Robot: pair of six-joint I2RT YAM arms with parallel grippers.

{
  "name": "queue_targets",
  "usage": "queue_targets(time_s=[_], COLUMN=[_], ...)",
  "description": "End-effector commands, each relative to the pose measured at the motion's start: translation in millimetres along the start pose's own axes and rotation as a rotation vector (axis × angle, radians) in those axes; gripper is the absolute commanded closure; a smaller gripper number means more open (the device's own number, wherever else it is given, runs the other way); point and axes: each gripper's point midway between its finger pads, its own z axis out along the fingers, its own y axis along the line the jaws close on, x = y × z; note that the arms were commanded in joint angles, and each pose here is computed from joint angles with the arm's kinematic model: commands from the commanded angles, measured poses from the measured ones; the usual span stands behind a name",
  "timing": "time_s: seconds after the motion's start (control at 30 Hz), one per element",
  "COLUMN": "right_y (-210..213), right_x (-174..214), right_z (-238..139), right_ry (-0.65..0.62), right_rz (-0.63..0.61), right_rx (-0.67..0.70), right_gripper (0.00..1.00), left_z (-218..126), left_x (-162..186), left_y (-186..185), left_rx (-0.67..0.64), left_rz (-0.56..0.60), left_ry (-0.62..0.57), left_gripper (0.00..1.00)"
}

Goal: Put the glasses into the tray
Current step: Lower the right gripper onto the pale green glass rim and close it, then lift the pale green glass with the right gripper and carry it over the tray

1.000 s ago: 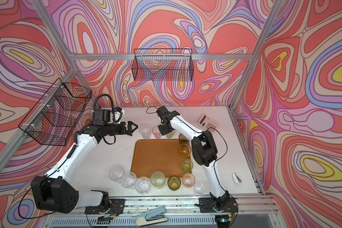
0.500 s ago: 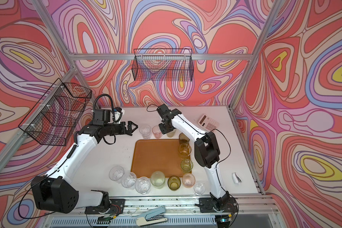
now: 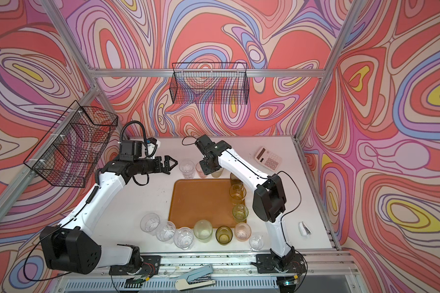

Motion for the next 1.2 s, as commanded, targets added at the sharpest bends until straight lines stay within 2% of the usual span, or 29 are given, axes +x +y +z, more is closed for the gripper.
queue_targets(time_s=[0.0,0.47,1.17], right_y=[-0.2,8.1,3.3], right_x=[7.6,32.7,46.7], right_z=[-12.8,3.5,34.1], right_ry=[-0.004,0.053,0.082], right_rz=[0.025,0.048,0.048], right_rx=[0.020,0.021,0.062], right_gripper=[1.00,1.00,1.00], left_z=[-1.0,-1.4,-0.9], left_x=[2.0,2.1,2.2], left_y=[-2.4,-2.5,-1.8], left_rx=[0.012,0.012,0.009], left_rz=[-0.001,-0.001,0.002], left_ry=[0.000,0.000,0.001], left_gripper=[0.00,0.00,0.00])
